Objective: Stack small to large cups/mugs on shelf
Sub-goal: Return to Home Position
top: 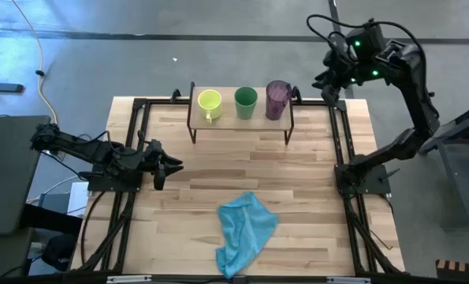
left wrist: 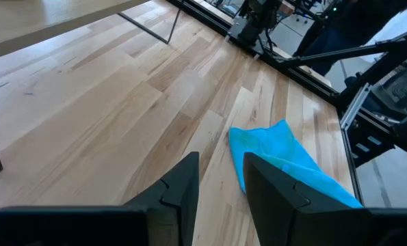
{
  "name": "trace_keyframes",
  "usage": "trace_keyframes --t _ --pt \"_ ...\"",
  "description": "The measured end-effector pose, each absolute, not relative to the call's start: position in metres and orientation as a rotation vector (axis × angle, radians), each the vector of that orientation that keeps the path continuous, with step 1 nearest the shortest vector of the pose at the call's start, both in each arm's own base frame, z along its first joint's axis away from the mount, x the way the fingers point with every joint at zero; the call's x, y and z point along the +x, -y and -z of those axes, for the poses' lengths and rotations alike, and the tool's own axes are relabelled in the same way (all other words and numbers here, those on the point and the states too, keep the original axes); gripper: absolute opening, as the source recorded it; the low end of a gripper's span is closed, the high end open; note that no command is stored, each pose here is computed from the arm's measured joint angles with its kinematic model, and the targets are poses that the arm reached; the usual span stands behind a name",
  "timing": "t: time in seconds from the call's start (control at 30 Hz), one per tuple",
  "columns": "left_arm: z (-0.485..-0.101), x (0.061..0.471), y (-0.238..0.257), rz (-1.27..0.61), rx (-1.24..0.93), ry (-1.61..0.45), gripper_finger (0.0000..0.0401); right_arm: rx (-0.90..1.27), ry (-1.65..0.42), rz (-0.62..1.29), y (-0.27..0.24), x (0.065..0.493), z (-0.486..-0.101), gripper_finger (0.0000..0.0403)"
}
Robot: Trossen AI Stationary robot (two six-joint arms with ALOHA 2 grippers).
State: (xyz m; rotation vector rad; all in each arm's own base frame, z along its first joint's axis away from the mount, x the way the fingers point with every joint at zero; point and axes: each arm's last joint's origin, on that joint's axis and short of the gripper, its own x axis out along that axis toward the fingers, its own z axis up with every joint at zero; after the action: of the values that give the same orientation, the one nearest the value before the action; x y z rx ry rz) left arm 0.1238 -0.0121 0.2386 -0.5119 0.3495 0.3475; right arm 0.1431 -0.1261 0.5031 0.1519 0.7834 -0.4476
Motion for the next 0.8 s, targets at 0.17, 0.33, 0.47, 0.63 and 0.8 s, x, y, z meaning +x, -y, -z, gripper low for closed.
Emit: trace_keyframes --t 0.17,0.33,0.47,0.63,0.8 --pt "-0.239 0.124 0.012 -0.347 -0.512 -0.35 0.0104 0.123 -0.767 0.39 0.117 0.135 -0.507 0.0108" --pt "-0.239 0.124 0.012 -0.346 -0.512 -0.35 0.0104 0.08 -0.71 0.32 0.109 0.129 -0.512 0.0108" --pt "-0.239 0.124 0.012 -0.345 -0.513 -0.35 0.0104 0.06 -0.643 0.267 0.105 0.128 -0.518 0.0108" --pt "-0.239 0.124 0.012 -0.346 -0.52 -0.349 0.0104 0.042 -0.571 0.158 0.102 0.129 -0.522 0.0108" --pt "-0.239 0.124 0.012 -0.35 -0.538 -0.346 0.0104 0.033 -0.521 0.073 0.1 0.131 -0.524 0.0108"
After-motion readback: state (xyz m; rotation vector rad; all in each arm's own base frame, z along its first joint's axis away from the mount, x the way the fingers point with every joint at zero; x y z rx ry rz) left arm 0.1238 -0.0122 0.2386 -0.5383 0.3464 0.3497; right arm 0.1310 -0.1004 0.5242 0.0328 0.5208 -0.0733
